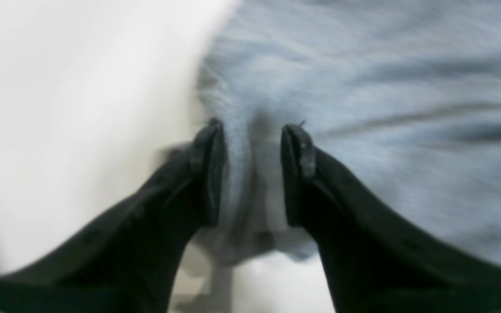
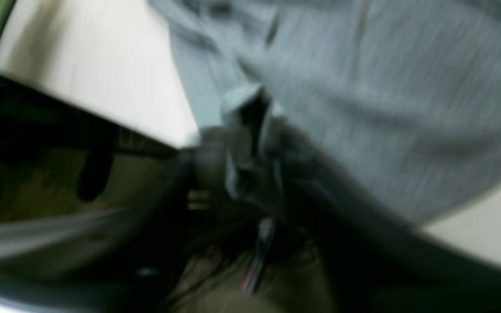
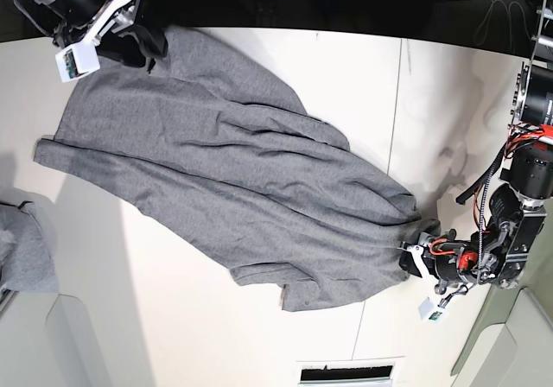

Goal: Layout the t-shirt on the table in an organized manner, then fold the t-shirt properly
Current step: 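Pull the held shirt edge with the right gripper to stretch it, then move both grippers inward and grasp new points on the shirt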

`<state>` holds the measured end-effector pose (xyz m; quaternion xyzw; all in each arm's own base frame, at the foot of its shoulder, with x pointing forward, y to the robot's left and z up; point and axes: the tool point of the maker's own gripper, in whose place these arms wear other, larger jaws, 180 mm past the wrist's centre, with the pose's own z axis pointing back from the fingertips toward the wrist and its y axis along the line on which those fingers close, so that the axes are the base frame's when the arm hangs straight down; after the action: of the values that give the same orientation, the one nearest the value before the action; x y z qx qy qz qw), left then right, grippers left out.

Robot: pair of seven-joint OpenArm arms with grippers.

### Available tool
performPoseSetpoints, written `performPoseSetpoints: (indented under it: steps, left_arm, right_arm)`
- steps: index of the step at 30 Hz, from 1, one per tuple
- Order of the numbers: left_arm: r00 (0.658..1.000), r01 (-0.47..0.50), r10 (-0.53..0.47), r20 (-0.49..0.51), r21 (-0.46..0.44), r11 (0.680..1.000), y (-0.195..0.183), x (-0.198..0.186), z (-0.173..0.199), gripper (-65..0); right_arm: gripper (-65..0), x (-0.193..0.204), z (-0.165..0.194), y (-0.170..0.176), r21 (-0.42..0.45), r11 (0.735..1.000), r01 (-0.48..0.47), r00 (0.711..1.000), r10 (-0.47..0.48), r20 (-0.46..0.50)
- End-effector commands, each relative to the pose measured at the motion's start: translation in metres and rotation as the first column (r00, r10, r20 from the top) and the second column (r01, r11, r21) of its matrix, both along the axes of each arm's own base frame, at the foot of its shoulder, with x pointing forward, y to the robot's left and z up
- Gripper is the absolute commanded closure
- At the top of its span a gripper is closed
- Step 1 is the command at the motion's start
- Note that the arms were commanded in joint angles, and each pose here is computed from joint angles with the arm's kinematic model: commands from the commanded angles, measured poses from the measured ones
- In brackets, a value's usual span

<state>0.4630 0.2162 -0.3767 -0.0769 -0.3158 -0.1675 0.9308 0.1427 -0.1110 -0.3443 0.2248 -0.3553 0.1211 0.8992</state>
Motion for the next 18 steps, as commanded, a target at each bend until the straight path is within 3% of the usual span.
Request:
performPoseSetpoints:
  steps: [1,2,4,10,14,18]
  left_arm:
    - [0.997,0.012,-0.008,0.073,-0.049,0.999,0.000,0.017,0.033,-24.3]
    - [0.997,0.022,-0.014,0.079,-0.099,0.995,-0.004,0.016,0.042,-24.3]
    - [0.996,0.039,-0.024,0.086,-0.176,0.984,-0.007,0.013,0.057,-24.3]
    - [0.993,0.118,-0.105,0.063,-0.263,0.958,-0.004,-0.010,0.069,-24.3]
    - [0.991,0.124,-0.132,-0.011,-0.267,0.956,-0.006,-0.034,0.041,-24.3]
    - [0.988,0.109,-0.130,-0.082,-0.228,0.968,0.000,-0.062,0.001,-24.3]
  right_arm:
    - [-33.3,0.009,0.011,0.001,0.010,1.000,-0.008,0.999,0.007,0.050]
    - [-36.6,0.016,0.013,0.000,0.001,1.000,-0.009,0.998,0.009,0.070]
    - [-37.1,0.031,0.020,-0.002,-0.009,1.000,0.005,0.994,-0.004,0.112]
    - [-37.1,0.085,0.051,-0.001,0.032,0.997,0.072,0.951,-0.078,0.298]
    - [-36.9,0.121,0.054,0.012,0.101,0.991,0.083,0.935,-0.113,0.335]
    - [-36.9,0.161,0.032,0.053,0.092,0.996,0.009,0.936,-0.041,0.349]
